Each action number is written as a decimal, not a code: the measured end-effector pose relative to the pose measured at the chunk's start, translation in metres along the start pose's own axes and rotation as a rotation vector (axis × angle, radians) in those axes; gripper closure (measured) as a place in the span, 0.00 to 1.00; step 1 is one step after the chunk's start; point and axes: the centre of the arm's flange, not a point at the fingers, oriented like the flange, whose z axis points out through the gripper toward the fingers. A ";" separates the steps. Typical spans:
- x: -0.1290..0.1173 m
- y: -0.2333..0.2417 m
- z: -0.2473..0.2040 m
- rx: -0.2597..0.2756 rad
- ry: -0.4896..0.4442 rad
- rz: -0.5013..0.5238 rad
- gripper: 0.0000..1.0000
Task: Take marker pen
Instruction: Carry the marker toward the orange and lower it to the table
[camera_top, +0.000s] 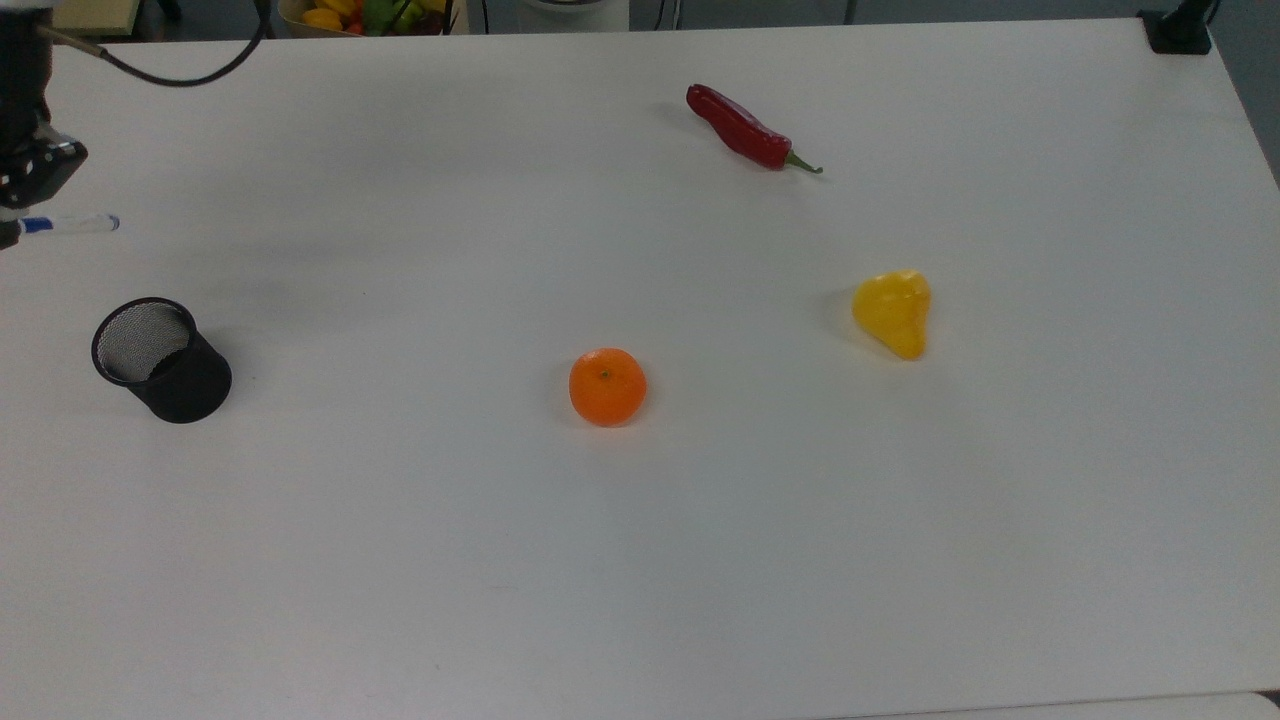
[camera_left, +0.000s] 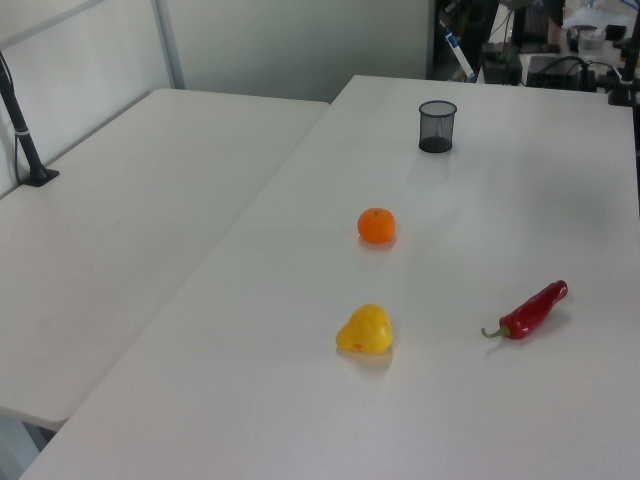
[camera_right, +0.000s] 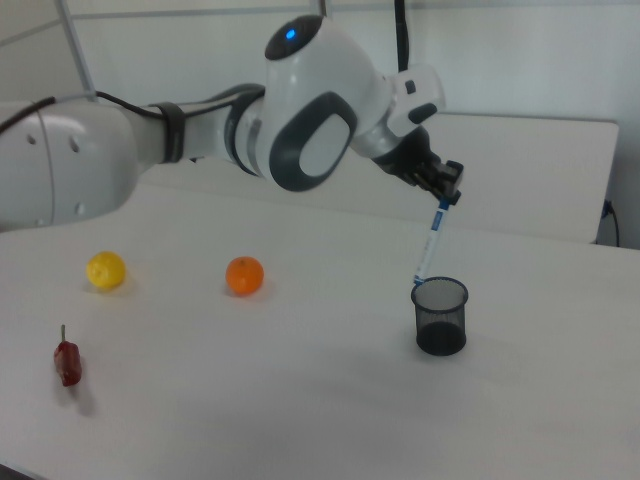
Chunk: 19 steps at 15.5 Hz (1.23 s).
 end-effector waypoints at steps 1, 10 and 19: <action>-0.001 -0.005 -0.009 0.009 -0.039 -0.005 0.83; -0.048 -0.131 -0.056 0.154 -0.376 -0.154 0.83; -0.107 -0.240 -0.048 0.279 -0.567 -0.277 0.83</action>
